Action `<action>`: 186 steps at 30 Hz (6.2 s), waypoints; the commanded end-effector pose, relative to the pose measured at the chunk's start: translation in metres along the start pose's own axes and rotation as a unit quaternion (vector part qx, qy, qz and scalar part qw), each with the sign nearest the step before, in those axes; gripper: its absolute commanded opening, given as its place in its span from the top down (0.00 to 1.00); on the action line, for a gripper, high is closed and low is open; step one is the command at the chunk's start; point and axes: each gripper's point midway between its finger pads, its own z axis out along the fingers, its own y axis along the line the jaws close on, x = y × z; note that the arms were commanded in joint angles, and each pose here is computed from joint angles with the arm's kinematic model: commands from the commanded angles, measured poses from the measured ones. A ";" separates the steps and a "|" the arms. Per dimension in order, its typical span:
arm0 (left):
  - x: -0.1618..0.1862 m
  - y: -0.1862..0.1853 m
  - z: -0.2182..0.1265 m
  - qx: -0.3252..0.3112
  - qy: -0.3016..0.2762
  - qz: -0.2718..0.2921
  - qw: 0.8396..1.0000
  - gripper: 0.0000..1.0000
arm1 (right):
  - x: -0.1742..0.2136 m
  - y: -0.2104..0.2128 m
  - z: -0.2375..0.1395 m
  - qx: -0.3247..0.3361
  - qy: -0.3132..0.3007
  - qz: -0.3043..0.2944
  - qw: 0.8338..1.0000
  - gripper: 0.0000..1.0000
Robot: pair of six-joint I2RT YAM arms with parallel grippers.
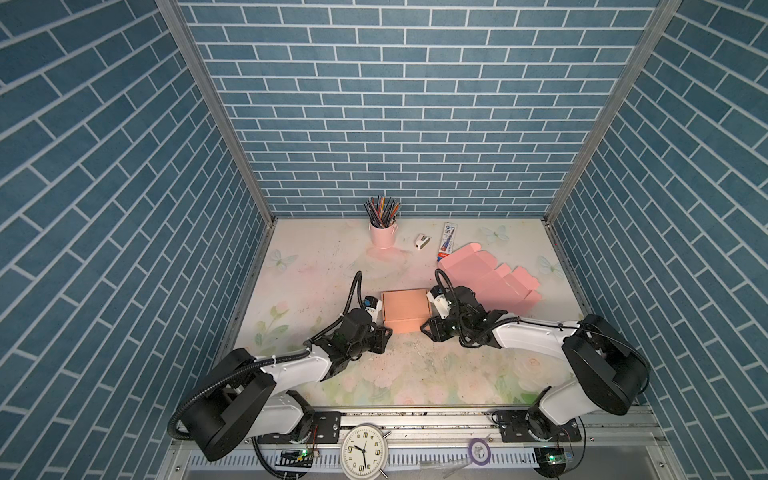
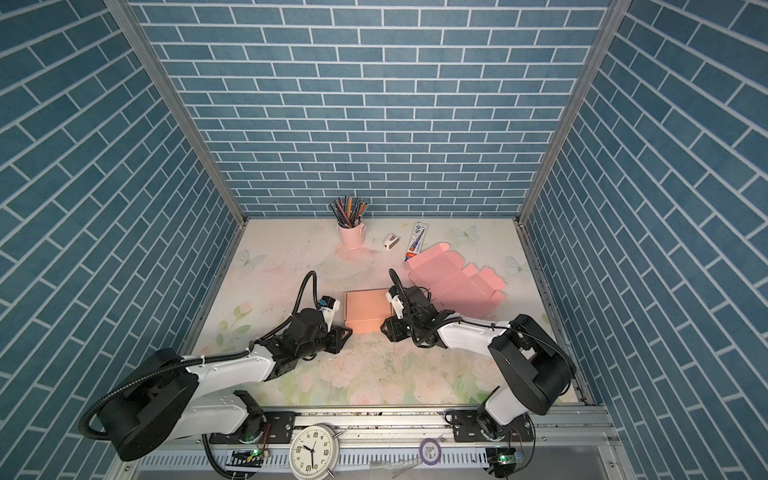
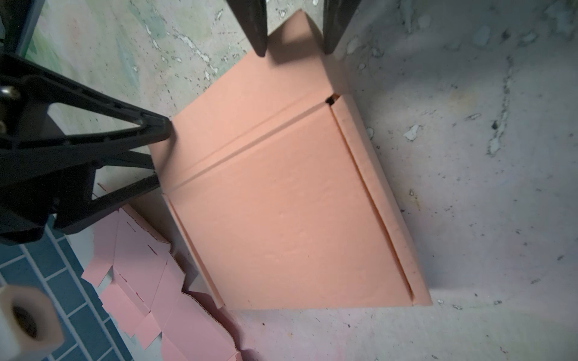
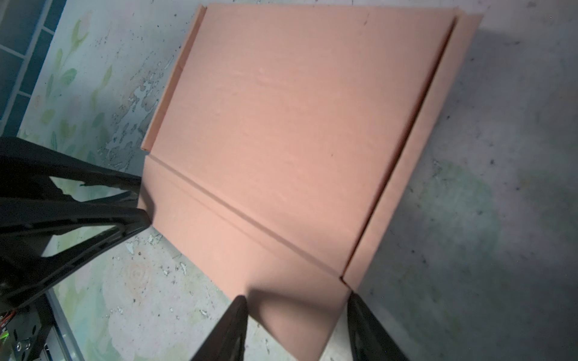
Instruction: Fold the paper box
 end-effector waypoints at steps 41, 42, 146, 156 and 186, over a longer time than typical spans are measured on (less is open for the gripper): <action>-0.024 0.003 0.017 0.004 -0.020 0.005 1.000 0.71 | -0.112 -0.031 -0.017 0.074 -0.076 -0.044 0.993 0.39; -0.024 0.003 0.017 0.004 -0.020 0.005 1.000 0.71 | -0.117 -0.035 -0.011 0.081 -0.071 -0.047 0.993 0.39; -0.009 -0.040 0.024 0.087 0.024 -0.069 0.994 0.58 | -0.097 -0.039 0.016 -0.123 -0.036 0.017 0.992 0.40; 0.018 -0.044 -0.002 0.058 0.036 -0.058 0.996 0.52 | -0.118 -0.049 0.000 -0.043 -0.064 0.002 0.997 0.40; -0.091 0.003 0.030 0.101 0.019 -0.057 0.993 0.45 | -0.014 -0.015 -0.033 -0.019 -0.039 0.013 0.999 0.60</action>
